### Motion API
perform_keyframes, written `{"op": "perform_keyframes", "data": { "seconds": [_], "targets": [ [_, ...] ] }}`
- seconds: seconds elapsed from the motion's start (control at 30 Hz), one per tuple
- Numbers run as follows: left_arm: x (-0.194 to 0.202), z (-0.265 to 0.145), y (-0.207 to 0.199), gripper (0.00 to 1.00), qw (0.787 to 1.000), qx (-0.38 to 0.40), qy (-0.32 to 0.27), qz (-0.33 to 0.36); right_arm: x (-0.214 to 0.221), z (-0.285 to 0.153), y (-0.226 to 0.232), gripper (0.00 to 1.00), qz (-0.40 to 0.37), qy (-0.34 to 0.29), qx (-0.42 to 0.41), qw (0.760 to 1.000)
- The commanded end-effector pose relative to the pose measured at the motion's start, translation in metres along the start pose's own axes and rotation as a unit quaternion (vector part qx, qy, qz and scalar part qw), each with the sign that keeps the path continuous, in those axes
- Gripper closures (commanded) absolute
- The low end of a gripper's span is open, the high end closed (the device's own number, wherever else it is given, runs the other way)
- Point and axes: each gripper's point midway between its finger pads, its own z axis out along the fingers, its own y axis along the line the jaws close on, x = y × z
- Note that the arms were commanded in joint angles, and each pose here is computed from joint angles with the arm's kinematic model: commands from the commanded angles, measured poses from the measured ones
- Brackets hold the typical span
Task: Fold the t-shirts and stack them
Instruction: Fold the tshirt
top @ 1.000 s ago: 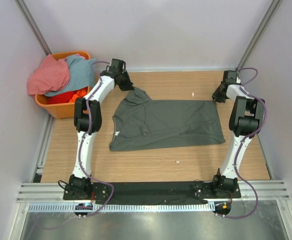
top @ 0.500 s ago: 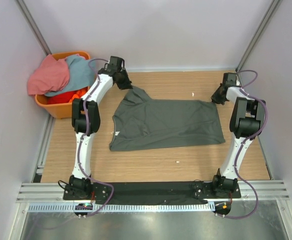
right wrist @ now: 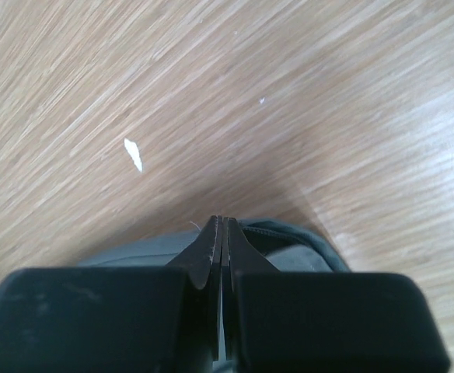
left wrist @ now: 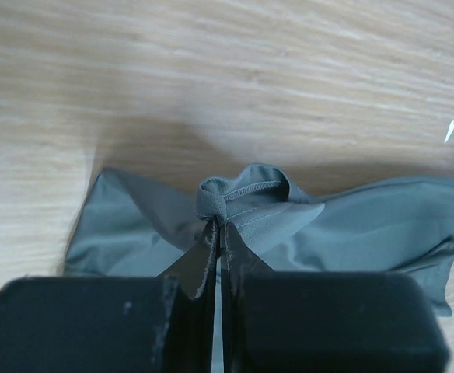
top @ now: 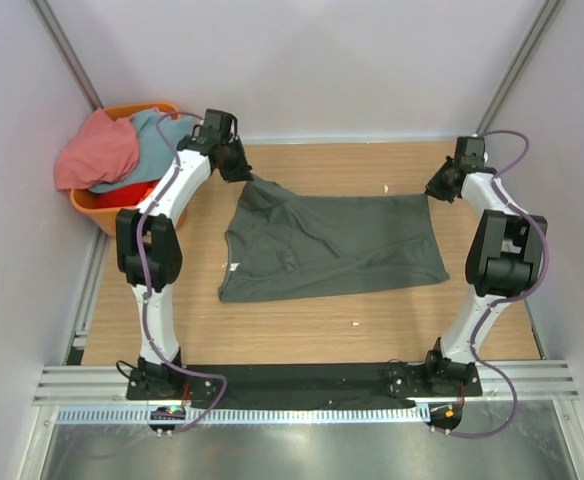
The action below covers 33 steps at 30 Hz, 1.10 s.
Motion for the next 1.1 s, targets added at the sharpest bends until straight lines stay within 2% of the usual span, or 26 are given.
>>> {"op": "perform_keyframes", "data": {
  "seconds": [0.0, 0.23, 0.5, 0.73, 1.07],
  "targets": [
    [-0.004, -0.026, 0.002, 1.00, 1.000, -0.003, -0.018, 0.013, -0.006, -0.024, 0.013, 0.98, 0.005, -0.016, -0.031, 0.999],
    [0.014, -0.053, 0.005, 1.00, 1.000, -0.005, -0.015, 0.019, 0.004, -0.047, 0.014, 0.98, -0.004, -0.011, -0.042, 0.999],
    [0.058, -0.084, 0.018, 1.00, 0.999, -0.029, 0.006, 0.035, 0.015, -0.068, -0.004, 0.99, -0.013, -0.023, -0.013, 1.000],
    [0.110, -0.089, 0.024, 1.00, 0.996, -0.049, 0.038, 0.057, 0.016, -0.078, -0.016, 0.99, -0.008, -0.037, 0.010, 0.999],
    [0.151, -0.095, 0.042, 1.00, 0.991, -0.097, 0.050, 0.072, 0.029, -0.082, -0.040, 0.99, -0.001, -0.038, 0.038, 0.999]
  ]
}}
